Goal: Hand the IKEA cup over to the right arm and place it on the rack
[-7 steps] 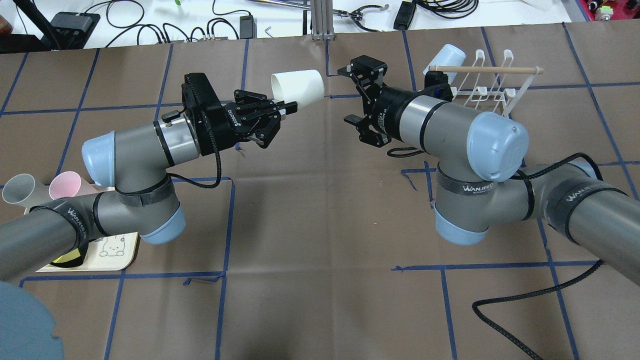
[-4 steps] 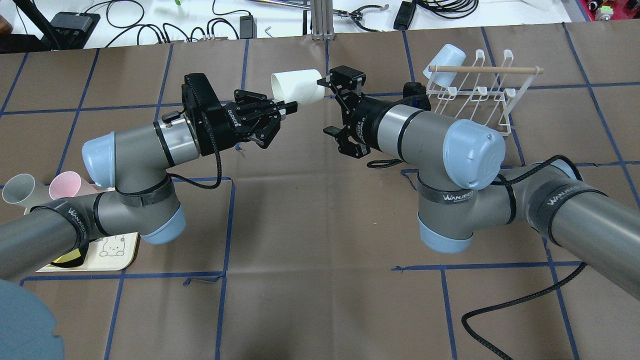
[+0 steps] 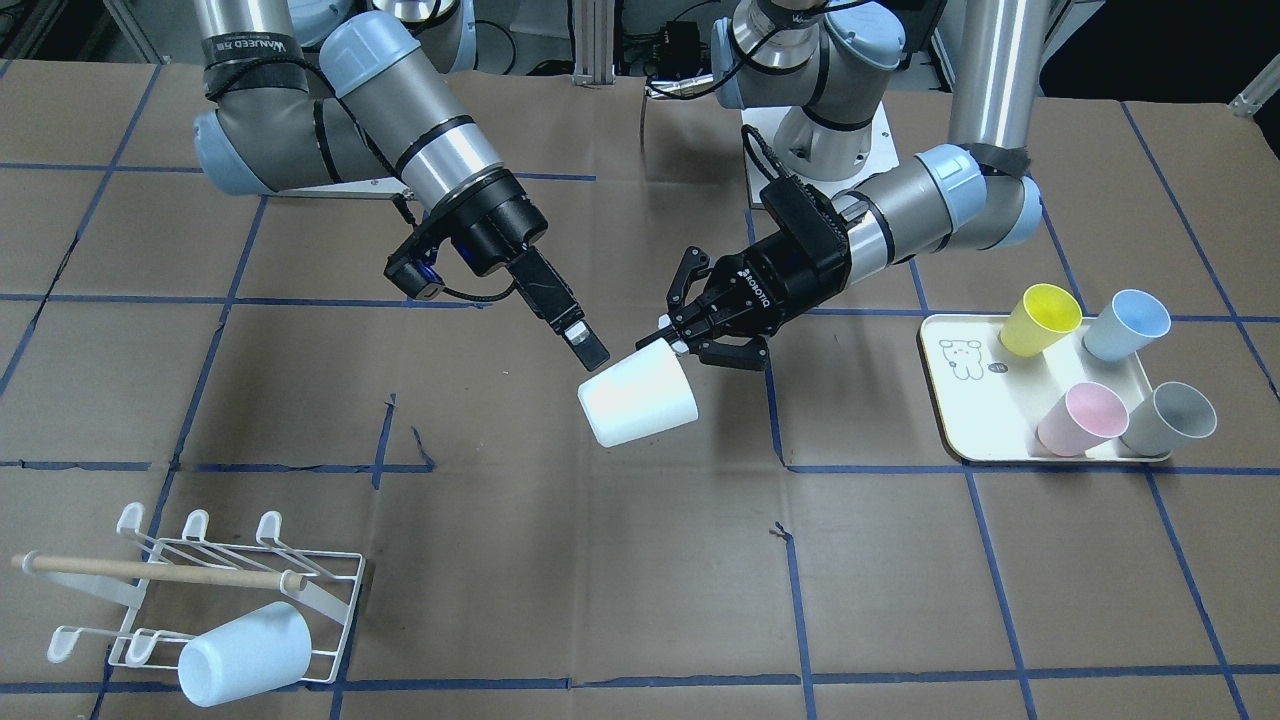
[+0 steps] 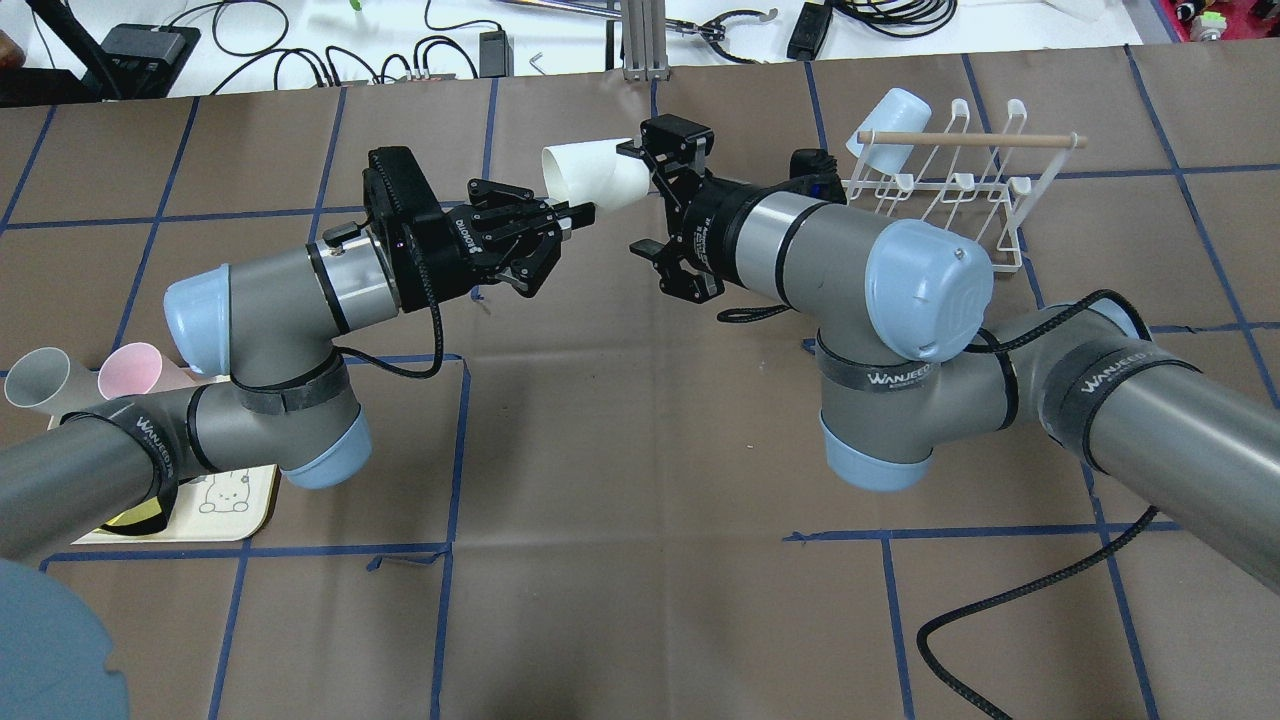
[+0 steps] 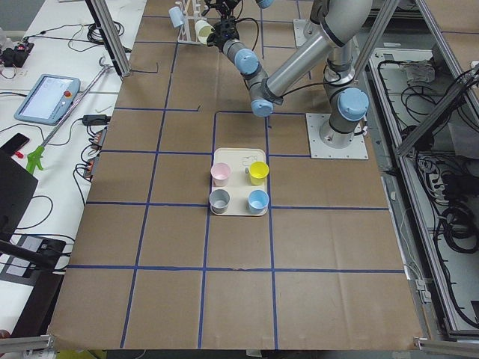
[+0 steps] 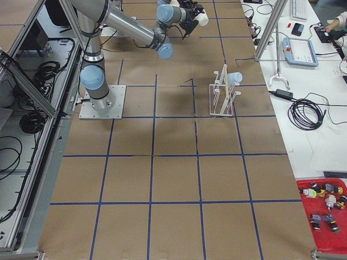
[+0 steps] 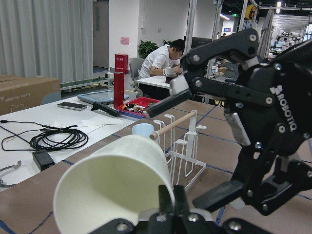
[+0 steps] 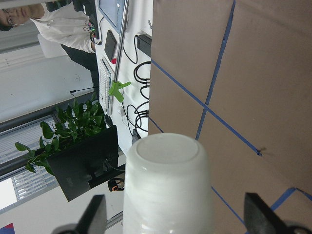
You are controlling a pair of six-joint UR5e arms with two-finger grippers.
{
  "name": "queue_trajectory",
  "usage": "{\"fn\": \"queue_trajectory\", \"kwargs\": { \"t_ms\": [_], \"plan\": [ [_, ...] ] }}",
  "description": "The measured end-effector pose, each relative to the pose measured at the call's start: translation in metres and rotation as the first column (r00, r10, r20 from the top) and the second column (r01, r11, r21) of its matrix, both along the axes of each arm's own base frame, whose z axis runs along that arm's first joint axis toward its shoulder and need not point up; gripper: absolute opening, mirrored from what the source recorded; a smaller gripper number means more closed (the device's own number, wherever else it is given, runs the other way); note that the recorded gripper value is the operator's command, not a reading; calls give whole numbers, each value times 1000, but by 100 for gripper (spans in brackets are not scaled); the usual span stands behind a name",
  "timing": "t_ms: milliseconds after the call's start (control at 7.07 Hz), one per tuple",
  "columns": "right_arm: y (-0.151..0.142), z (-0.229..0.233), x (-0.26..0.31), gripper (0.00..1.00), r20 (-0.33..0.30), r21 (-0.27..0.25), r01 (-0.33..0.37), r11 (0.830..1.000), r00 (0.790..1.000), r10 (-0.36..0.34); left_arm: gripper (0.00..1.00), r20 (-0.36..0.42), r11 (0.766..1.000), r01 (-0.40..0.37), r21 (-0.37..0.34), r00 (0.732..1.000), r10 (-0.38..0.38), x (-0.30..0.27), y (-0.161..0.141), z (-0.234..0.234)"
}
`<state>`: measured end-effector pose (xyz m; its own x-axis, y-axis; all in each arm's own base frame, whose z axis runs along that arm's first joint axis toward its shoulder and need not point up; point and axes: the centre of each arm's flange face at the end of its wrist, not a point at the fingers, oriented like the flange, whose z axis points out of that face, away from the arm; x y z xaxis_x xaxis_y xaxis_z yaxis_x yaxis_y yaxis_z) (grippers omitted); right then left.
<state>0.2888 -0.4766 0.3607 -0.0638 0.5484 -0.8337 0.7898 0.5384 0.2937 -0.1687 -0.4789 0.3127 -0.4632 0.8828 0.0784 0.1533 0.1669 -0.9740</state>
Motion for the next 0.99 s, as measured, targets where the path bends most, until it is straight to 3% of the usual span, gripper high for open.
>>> {"fn": "queue_trajectory", "kwargs": {
  "t_ms": [990],
  "plan": [
    [-27, -10, 9, 98, -3, 5, -4, 1000, 1000, 4, 6, 1, 1000, 0, -7, 1000, 0, 0, 1, 3]
  ]
}}
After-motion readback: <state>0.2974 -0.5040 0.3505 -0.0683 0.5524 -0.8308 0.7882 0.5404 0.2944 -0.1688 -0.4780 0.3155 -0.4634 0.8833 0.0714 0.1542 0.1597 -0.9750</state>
